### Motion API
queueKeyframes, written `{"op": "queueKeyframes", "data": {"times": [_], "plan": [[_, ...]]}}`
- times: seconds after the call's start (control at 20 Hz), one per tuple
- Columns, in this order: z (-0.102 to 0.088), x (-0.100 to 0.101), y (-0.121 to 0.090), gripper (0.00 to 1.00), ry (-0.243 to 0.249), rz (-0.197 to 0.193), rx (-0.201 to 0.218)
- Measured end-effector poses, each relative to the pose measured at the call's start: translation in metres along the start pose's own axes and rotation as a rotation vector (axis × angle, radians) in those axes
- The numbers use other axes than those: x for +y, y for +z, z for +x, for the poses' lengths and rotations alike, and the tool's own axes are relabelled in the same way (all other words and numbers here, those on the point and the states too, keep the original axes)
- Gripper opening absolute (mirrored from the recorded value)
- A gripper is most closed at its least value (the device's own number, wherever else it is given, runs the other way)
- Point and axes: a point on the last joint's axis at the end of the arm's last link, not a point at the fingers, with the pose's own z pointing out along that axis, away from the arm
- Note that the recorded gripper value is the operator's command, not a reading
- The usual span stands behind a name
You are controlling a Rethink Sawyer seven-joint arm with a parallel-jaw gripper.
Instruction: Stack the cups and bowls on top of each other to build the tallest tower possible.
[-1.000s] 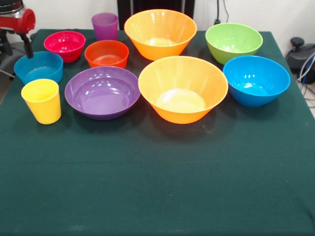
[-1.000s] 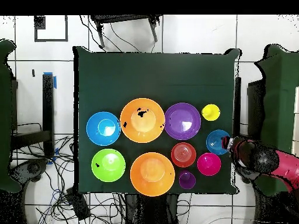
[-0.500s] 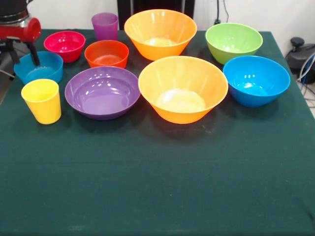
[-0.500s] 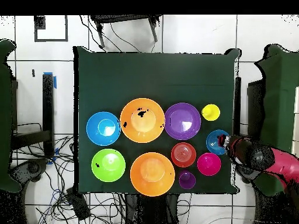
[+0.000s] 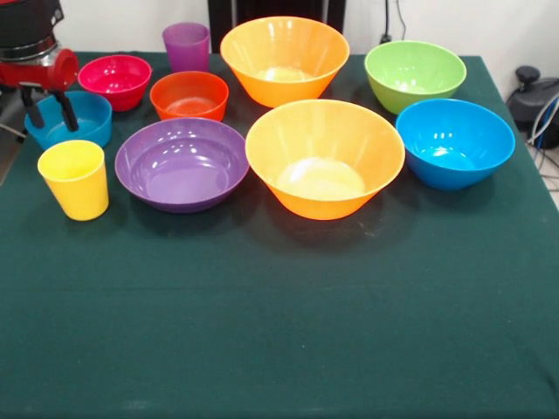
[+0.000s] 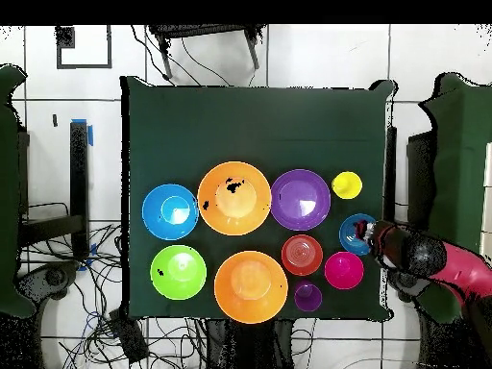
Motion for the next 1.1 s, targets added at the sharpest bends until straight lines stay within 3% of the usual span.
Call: {"op": "queueKeyframes", "data": {"times": [0.45,0.85,1.1], "plan": [[-0.002,0.0,0.0,1.0,0.0,-0.001,0.007],[-0.003,-0.003,-0.008,1.0,-0.016,0.003,0.073],[-0.009,-0.001,-0.012,1.0,-0.021,-0.001,0.082]]}}
